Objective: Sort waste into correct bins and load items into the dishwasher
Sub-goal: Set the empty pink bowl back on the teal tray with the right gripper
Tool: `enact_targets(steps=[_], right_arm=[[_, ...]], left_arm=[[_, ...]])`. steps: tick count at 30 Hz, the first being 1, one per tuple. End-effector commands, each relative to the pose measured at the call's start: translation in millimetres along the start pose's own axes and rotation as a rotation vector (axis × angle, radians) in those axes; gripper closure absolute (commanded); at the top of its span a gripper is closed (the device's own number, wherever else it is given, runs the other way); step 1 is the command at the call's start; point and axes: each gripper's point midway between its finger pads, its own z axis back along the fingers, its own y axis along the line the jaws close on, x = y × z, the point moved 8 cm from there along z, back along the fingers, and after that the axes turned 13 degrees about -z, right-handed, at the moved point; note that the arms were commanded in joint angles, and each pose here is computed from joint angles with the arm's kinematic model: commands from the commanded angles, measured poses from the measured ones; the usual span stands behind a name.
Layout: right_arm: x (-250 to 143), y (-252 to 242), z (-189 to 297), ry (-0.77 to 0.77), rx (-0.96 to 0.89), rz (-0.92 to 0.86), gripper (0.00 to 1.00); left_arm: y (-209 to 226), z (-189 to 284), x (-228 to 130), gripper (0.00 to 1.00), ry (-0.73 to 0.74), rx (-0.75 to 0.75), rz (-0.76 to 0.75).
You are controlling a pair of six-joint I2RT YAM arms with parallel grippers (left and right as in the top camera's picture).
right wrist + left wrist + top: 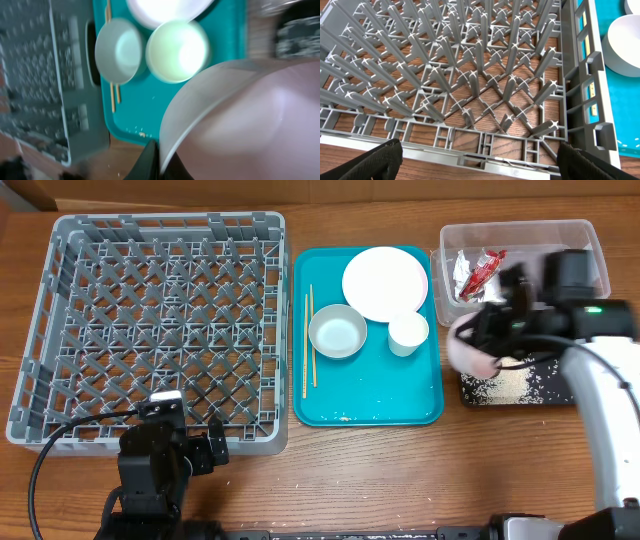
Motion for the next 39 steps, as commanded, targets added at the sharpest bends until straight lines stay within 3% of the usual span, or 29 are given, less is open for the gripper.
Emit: enact_targets(steps=[1,11,21,25,29,30,35,39], right_arm=[[-15,26,-19,-0.015,-0.114,0.059,0.96],[-69,76,-104,0.04,-0.287,0.18,0.96],[-85,66,-181,0.124,-0.404,0.186,0.96],[-85,67,-185,0.117,-0.392,0.191,0.94],[-86,70,-186,0.13,-0.366,0.189,0.68],[-87,72,-186,0.141,-0.352,0.187,0.66],[-77,83,-175,0.15,-0.32,0.167,0.65],[-49,111,-128,0.116,-0.313,0.13,0.65]], left_arm=[[3,4,4,0.0,-0.017,0.016,-0.008],[3,4,4,0.0,-0.017,0.016,-0.008],[3,4,4,0.0,-0.017,0.016,-0.008],[3,4,4,0.0,-0.017,0.016,-0.008],[3,4,4,0.0,-0.017,0.016,-0.008],[3,4,4,0.0,-0.017,0.016,-0.008],[3,4,4,0.0,-0.017,0.016,-0.008],[3,4,4,0.0,-0.017,0.016,-0.008]])
